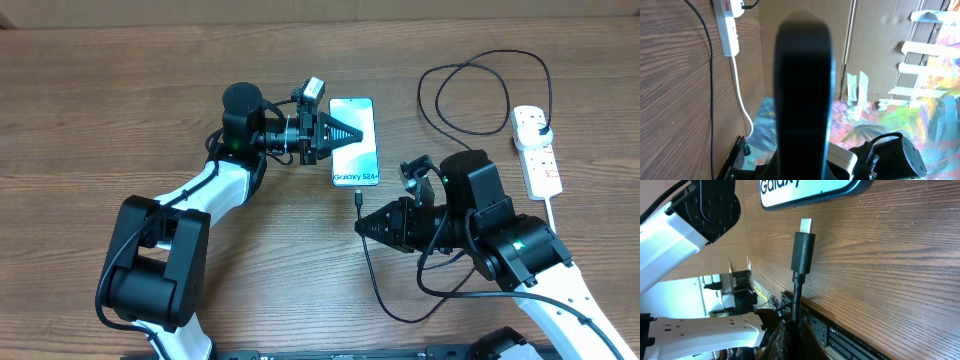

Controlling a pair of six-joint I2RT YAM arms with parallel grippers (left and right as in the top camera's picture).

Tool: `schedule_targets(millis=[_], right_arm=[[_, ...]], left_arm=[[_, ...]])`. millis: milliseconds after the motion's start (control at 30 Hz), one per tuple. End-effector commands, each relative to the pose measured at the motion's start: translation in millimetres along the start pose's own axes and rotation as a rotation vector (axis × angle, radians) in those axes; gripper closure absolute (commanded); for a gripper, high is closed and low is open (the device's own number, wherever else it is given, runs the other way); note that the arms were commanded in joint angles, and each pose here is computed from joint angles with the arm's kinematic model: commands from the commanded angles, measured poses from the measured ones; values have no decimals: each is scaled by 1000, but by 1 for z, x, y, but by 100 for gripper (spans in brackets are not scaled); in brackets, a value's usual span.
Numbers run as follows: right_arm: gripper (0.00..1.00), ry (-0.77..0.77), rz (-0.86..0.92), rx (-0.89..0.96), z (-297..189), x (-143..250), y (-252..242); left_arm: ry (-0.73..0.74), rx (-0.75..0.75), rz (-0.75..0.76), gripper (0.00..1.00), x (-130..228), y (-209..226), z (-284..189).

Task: Plug charger to phone and switch on socket

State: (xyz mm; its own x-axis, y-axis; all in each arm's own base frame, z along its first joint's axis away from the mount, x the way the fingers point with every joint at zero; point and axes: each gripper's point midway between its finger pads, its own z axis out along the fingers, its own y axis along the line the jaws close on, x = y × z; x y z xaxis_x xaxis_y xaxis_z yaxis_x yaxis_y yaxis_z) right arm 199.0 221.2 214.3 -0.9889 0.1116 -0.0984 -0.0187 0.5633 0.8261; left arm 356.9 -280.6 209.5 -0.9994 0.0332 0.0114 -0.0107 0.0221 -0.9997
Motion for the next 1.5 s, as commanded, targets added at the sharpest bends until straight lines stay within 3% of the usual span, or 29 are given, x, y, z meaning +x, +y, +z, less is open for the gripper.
schedule_targets(millis=[0,667,1100,1467], right_arm=[[96,7,-15,-11,0,3,2],[96,-17,-41,-27,0,-3,7],[96,9,-1,7,0,4,-2],[96,-8,-24,-10,0,-1,2]], left_arm=[[-14,9,69,96,-7,-13,-3],[20,8,57,96,0,-12,-2],[5,7,-56,96,-3,-11,-2],[-2,7,-1,96,-4,-11,-2]])
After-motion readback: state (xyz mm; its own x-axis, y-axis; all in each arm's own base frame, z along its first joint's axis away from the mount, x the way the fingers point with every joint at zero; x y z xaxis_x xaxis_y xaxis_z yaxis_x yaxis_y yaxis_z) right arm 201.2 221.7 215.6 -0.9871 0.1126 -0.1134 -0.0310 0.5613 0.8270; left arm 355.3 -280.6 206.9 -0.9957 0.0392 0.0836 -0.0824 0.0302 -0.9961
